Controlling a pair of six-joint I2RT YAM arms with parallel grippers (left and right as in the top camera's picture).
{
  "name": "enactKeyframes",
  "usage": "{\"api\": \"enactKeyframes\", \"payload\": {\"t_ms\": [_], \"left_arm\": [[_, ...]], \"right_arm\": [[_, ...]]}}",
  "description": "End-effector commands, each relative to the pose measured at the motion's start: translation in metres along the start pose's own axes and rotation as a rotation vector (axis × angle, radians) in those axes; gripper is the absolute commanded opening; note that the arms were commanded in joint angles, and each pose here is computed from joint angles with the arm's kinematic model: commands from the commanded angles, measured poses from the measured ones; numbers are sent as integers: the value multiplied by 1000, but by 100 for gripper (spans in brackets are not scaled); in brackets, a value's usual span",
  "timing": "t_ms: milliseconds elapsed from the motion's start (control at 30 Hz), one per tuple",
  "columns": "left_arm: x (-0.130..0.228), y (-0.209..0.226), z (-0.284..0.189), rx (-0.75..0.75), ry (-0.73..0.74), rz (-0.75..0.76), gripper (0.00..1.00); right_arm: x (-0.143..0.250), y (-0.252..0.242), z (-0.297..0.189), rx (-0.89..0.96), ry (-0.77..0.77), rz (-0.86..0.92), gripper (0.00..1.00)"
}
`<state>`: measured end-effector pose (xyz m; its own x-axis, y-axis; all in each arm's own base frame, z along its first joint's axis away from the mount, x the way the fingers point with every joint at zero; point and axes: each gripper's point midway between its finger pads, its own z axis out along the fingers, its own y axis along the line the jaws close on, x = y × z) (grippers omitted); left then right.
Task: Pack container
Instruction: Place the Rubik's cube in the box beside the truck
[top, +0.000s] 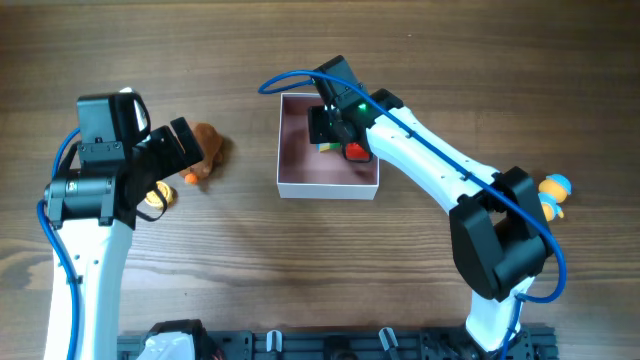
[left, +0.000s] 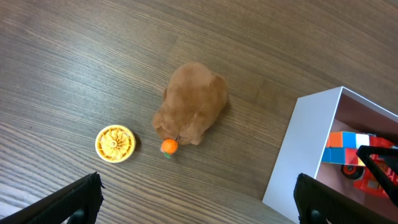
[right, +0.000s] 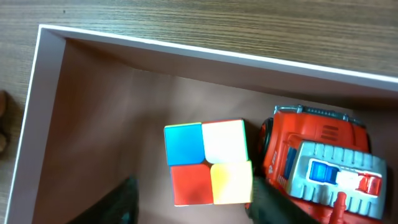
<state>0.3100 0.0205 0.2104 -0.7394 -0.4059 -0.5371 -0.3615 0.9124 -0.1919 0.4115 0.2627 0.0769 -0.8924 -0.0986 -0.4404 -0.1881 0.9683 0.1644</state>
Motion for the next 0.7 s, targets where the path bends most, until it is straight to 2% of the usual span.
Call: {"api": "enactKeyframes", "payload": {"t_ms": [0, 33, 67, 100, 233, 433, 667], "left_arm": [[-3, 2, -3, -6, -11, -23, 100], [-3, 2, -3, -6, -12, -23, 100], [-3, 2, -3, -6, -12, -23, 100], [-3, 2, -3, -6, -11, -23, 100], [-3, 2, -3, -4, -10, -23, 100], [0, 3, -3, -8, 3, -23, 100], [0, 3, -3, -8, 2, -23, 100]], "right_arm": [[-7, 18, -4, -75, -9, -82, 34], [-8, 24, -9, -99, -14, -125, 26], [-6, 36, -19, -144, -22, -229, 8], [-2, 46, -24, -170, -21, -300, 4], [15, 55, -14, -124, 6, -401, 4], [0, 40, 12, -46, -43, -345, 4], [2, 21, 32, 35, -30, -328, 4]]}}
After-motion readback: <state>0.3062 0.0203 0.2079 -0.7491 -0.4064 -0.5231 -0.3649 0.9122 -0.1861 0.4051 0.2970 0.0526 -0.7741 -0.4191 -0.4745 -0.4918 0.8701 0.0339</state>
